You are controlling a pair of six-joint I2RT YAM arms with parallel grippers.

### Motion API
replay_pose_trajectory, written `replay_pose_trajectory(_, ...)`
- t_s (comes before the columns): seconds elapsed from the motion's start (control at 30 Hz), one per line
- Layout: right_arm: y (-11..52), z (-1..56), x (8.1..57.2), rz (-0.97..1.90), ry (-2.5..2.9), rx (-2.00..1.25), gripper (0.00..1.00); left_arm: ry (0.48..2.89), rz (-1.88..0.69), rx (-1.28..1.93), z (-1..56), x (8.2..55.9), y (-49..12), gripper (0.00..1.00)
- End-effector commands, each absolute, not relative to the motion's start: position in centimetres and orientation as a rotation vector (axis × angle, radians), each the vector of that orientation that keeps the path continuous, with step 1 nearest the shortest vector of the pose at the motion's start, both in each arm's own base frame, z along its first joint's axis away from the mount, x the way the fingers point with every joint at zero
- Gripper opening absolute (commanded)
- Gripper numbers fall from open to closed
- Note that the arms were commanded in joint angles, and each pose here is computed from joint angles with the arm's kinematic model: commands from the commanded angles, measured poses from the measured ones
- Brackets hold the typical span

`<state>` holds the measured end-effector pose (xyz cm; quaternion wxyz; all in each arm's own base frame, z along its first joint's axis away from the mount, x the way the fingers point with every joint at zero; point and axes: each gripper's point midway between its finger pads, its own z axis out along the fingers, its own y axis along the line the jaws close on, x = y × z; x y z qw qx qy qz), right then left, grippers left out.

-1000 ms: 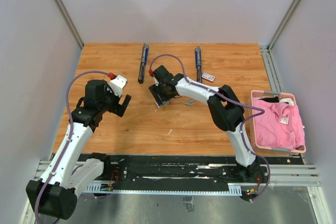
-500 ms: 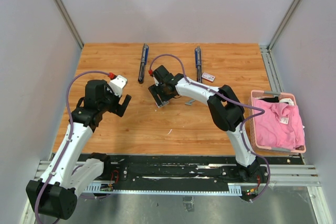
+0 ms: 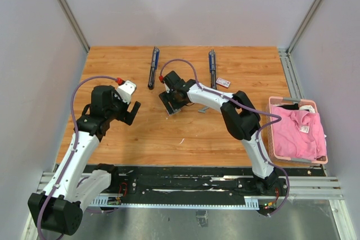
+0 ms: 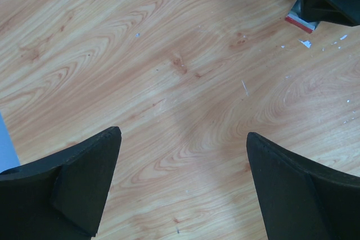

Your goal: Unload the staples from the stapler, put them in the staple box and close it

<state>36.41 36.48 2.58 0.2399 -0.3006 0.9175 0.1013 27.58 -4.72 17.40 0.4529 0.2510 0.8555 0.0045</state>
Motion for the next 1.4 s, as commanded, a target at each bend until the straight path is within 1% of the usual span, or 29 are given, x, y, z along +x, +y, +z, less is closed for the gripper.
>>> replay_pose_trajectory(0.0, 36.19, 2.37, 36.98, 0.253, 2.523, -0.806, 0.73, 2.08, 0.015, 0.623, 17.84, 27.81, -4.73, 0.98)
replay_pose_trajectory(0.23, 36.23, 2.54, 37.02, 0.251, 2.519, -0.804, 0.7, 2.08, 0.015, 0.624, 17.85, 27.8, -4.73, 0.98)
replay_pose_trajectory(0.67, 35.99, 2.93, 37.2, 0.237, 2.511, -0.796, 0.57, 2.078, 0.017, 0.621, 17.93, 27.78, -4.7, 0.98)
replay_pose_trajectory(1.1, 35.94, 2.75, 37.21, 0.229, 2.513, -0.797, 0.5, 2.076, 0.017, 0.619, 18.02, 27.78, -4.71, 0.98)
replay_pose_trajectory(1.37, 35.91, 2.88, 37.35, 0.225, 2.508, -0.796, 0.48, 2.076, 0.017, 0.619, 18.02, 27.79, -4.7, 0.98)
